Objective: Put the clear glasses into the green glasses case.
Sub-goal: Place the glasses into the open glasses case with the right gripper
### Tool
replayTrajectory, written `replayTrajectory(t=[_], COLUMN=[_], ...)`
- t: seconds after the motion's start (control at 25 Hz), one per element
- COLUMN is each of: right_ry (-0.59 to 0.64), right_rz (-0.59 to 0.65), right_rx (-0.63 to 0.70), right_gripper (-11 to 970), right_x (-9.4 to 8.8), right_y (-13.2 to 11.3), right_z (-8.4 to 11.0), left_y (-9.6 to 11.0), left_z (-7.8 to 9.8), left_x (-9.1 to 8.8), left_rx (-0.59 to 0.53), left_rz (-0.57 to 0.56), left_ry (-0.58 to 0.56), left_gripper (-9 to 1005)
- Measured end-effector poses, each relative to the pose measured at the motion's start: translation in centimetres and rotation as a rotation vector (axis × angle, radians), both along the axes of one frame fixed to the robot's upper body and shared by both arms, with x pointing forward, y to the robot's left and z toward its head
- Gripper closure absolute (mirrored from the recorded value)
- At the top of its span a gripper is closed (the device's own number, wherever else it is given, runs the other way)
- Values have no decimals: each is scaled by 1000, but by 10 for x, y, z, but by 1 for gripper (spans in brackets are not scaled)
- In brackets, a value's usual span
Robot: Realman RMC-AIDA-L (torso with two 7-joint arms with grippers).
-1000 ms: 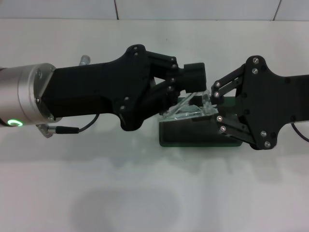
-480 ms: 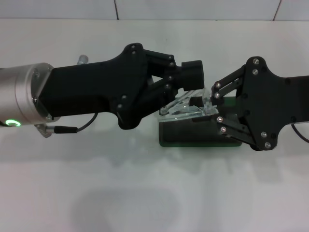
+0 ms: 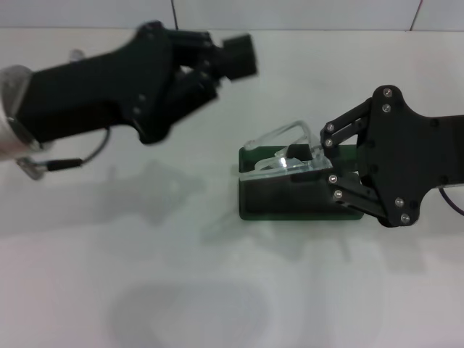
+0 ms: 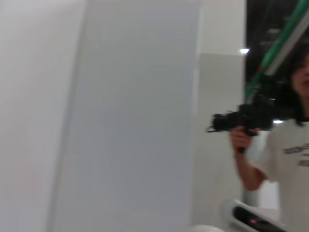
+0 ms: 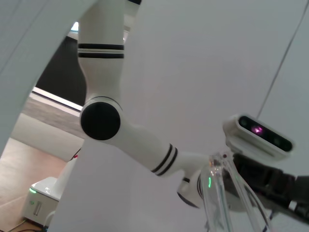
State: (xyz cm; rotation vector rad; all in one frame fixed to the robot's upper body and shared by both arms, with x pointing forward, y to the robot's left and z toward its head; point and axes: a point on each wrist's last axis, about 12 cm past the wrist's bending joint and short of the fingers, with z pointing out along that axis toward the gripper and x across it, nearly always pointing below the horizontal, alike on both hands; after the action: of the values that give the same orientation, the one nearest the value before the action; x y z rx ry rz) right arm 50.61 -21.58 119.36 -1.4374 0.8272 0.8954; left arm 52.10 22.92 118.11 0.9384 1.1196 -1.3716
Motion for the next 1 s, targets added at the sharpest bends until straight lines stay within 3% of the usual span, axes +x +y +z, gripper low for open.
replayTrajectory(t=[0.28, 0.52, 0.68, 1.0], right_ry=[202, 428, 577, 650], right_rz=[-50, -143, -220, -285], right_rx=[-116, -481, -755, -1084], right_gripper=[818, 816, 815, 812], right_x=[13, 28, 47, 73], right_y=[3, 22, 44, 93], right_z=[12, 37, 55, 28], left_y=[59, 98, 102, 96], left_z=[7, 4, -4, -22], left_x=[2, -10, -16, -18], left_rx=[-12, -14, -23, -44], left_rz=[225, 359, 389, 400], left_ry=[-31, -16, -1, 34], left_gripper=[944, 944, 945, 945])
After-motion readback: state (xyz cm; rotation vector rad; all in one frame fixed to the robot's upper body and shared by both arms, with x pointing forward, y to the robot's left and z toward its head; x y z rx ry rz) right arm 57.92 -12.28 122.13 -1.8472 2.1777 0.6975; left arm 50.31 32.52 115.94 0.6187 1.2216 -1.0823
